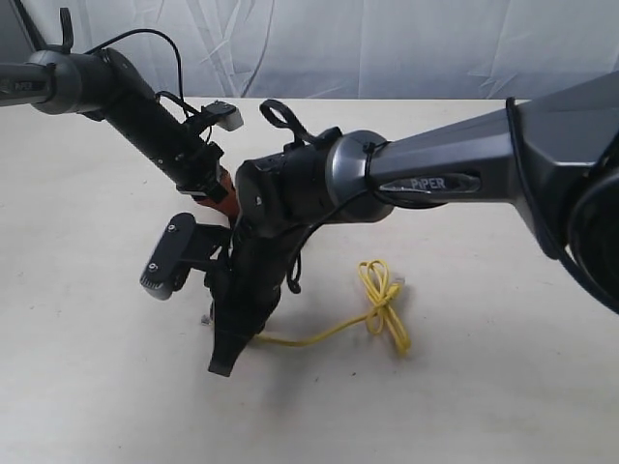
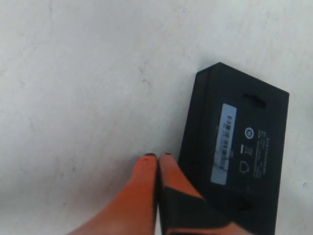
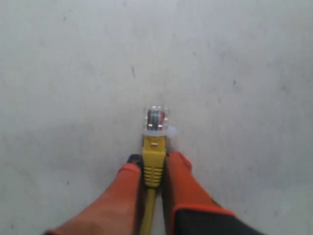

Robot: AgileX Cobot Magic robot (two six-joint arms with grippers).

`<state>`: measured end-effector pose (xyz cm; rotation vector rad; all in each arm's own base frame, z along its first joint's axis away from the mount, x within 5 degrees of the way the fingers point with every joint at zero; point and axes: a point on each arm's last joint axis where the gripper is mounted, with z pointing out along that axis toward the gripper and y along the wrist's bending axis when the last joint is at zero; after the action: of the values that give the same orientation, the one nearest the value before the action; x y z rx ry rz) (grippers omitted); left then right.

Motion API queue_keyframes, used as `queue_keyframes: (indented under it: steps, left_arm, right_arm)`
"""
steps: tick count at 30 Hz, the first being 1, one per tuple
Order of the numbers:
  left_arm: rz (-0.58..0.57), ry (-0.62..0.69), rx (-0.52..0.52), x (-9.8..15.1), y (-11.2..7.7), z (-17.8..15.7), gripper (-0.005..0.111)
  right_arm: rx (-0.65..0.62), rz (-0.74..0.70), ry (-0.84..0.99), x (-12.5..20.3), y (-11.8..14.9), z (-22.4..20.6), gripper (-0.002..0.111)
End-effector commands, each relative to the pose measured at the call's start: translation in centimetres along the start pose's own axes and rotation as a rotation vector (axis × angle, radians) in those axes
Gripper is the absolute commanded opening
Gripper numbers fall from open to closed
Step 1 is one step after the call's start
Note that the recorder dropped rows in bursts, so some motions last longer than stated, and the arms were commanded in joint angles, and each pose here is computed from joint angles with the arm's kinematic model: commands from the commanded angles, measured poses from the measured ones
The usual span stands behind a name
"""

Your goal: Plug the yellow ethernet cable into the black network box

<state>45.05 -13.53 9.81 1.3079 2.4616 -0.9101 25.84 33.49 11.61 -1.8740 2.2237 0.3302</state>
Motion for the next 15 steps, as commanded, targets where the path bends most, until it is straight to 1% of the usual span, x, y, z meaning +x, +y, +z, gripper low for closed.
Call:
queue_keyframes:
  steps: [1,3,5,8,12,15]
  left_arm:
    - [0.001,-0.017,-0.002,-0.2,0.0,-0.1,0.000]
    - [0.001,-0.017,-0.002,-0.2,0.0,-0.1,0.000]
    - [0.001,-0.017,-0.002,-0.2,0.0,-0.1,0.000]
    - [0.001,-0.017,-0.002,-0.2,0.0,-0.1,0.000]
    - [-0.001,-0.021,-0.003,-0.3,0.0,-0.1,0.000]
    - [-0.002,-0.027,-0.007,-0.3,0.1,-0.1,0.000]
  right_arm:
    - [0.093,0.159,0.082,0.7,-0.8,-2.7,0.000]
    - [0.130,0.241,0.118,1.3,-1.7,-3.9,0.000]
    - [0.133,0.314,0.136,2.0,-2.9,-4.8,0.000]
    - [0.084,0.409,0.143,2.8,-4.2,-5.6,0.000]
    - [0.046,0.495,0.122,3.7,-5.4,-5.9,0.000]
    - [0.037,0.522,0.120,4.1,-5.9,-5.7,0.000]
